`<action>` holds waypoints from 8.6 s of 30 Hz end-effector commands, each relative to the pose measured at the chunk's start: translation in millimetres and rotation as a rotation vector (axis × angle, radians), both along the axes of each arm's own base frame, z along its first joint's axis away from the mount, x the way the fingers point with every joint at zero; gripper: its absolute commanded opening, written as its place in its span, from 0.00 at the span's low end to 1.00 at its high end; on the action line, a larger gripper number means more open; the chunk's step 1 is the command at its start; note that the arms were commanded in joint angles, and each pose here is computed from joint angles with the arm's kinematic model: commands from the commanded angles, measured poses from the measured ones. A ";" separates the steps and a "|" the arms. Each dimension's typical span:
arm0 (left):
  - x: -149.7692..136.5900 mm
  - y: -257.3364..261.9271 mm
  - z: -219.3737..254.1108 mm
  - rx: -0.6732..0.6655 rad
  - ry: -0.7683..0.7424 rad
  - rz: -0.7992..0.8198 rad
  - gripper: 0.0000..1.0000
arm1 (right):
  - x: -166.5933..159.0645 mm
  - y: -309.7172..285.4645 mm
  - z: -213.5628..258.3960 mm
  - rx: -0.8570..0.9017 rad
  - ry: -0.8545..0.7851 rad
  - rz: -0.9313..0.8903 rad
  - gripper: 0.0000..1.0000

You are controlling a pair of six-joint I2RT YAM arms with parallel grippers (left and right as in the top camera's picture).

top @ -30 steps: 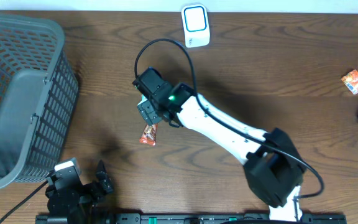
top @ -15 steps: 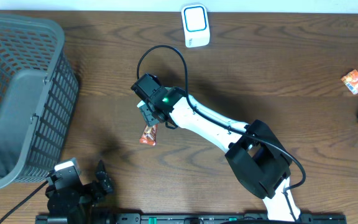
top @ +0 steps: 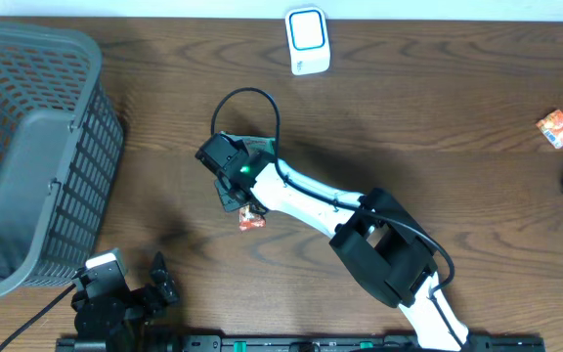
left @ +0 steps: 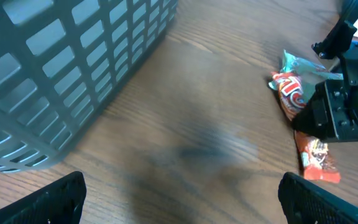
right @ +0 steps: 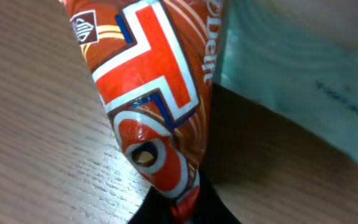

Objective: Scan the item barcode
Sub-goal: 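Reach the right gripper to the red chocolate bar and grasp it, then lift the chocolate bar and raise it toward the scanner, then hold the chocolate bar's label in front of the white scanner, then carry the chocolate bar right and drop it at the table edge, then reach the right gripper to the light-blue wipes packet and grasp it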

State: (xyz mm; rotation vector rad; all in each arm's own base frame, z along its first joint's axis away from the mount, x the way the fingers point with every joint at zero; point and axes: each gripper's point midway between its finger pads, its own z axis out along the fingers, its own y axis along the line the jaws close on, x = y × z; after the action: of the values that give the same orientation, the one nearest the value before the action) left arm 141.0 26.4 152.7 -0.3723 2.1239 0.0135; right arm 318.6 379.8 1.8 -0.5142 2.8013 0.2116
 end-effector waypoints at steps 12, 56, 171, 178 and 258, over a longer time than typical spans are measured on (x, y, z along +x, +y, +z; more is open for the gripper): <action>-0.3 1.1 -0.9 0.004 0.001 0.005 0.99 | -27.4 -21.8 132.0 0.648 0.329 0.480 0.01; -0.3 1.1 -0.9 0.004 0.001 0.005 0.98 | -32.8 -77.5 214.3 1.251 0.302 0.660 0.01; -0.4 1.1 -0.9 0.004 0.002 0.005 0.99 | 235.4 -337.3 75.7 0.008 0.032 -0.535 0.01; -0.4 1.1 -0.9 0.004 0.002 0.005 0.99 | 198.3 -503.8 65.5 -0.326 0.071 -0.819 0.01; -0.3 1.1 -0.9 0.004 0.001 0.005 0.99 | 86.0 -63.9 29.0 0.045 0.269 -0.196 0.86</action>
State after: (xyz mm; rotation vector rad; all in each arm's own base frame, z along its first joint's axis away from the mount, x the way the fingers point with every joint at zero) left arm 141.0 26.4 152.7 -0.3723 2.1239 0.0135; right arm 409.6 305.9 40.3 -0.2324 3.0452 0.2593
